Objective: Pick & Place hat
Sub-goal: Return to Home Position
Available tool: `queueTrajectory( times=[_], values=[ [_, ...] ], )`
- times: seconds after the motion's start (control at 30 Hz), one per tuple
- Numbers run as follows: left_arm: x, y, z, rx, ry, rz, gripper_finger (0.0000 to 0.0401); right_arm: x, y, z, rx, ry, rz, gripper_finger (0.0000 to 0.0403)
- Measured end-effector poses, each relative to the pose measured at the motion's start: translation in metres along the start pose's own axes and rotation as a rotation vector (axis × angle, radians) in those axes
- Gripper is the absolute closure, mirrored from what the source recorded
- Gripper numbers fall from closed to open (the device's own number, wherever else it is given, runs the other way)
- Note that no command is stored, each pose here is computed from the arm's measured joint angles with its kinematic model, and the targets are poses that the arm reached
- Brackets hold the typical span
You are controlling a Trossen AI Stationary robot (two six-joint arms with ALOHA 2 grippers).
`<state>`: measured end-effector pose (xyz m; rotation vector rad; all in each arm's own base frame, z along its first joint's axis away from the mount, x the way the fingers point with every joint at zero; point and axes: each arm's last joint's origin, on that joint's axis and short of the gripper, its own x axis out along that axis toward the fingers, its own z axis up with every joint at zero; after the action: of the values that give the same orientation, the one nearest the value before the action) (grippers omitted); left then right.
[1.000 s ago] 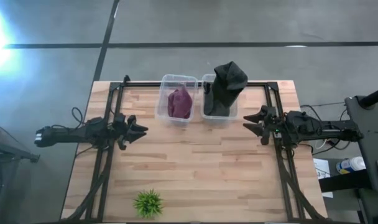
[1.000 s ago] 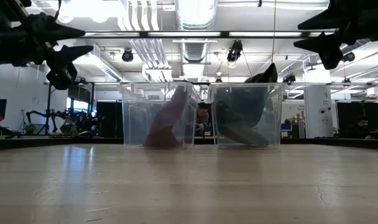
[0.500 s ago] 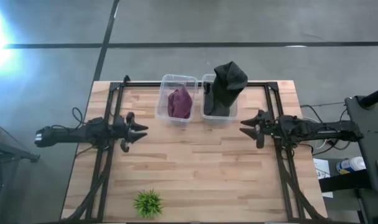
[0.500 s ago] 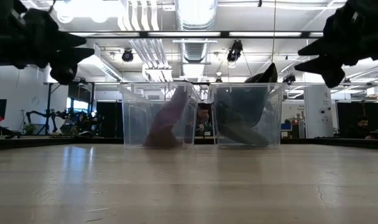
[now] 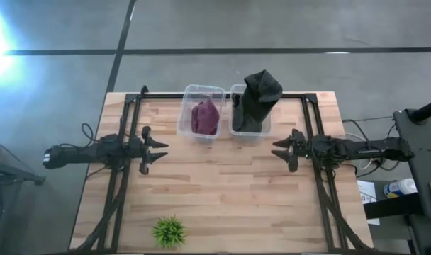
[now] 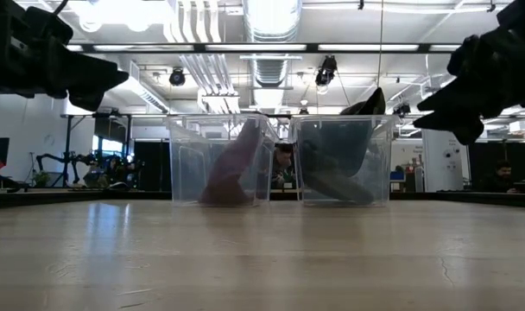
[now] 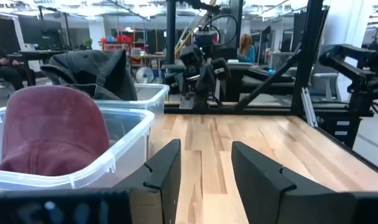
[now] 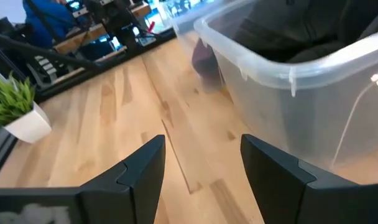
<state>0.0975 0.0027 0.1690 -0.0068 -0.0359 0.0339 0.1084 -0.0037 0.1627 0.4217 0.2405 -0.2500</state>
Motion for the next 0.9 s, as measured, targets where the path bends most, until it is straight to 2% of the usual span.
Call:
queueTrajectory(
  times=[0.23,0.73,0.9],
  values=[
    [0.0003,0.0000,-0.0006,-0.001,0.011,0.000,0.0263,0.0027,-0.0043,-0.0100,-0.006,0.028,-0.013,0.0197],
    [0.0005,0.0000,-0.0011,-0.001,0.018,0.000,0.0263,0.0031,-0.0040,-0.0097,-0.006,0.025,-0.012,0.0197],
    [0.0005,0.0000,-0.0011,-0.001,0.019,0.000,0.0263,-0.0011,-0.0029,-0.0058,-0.010,-0.025,0.019,0.0197]
  ],
)
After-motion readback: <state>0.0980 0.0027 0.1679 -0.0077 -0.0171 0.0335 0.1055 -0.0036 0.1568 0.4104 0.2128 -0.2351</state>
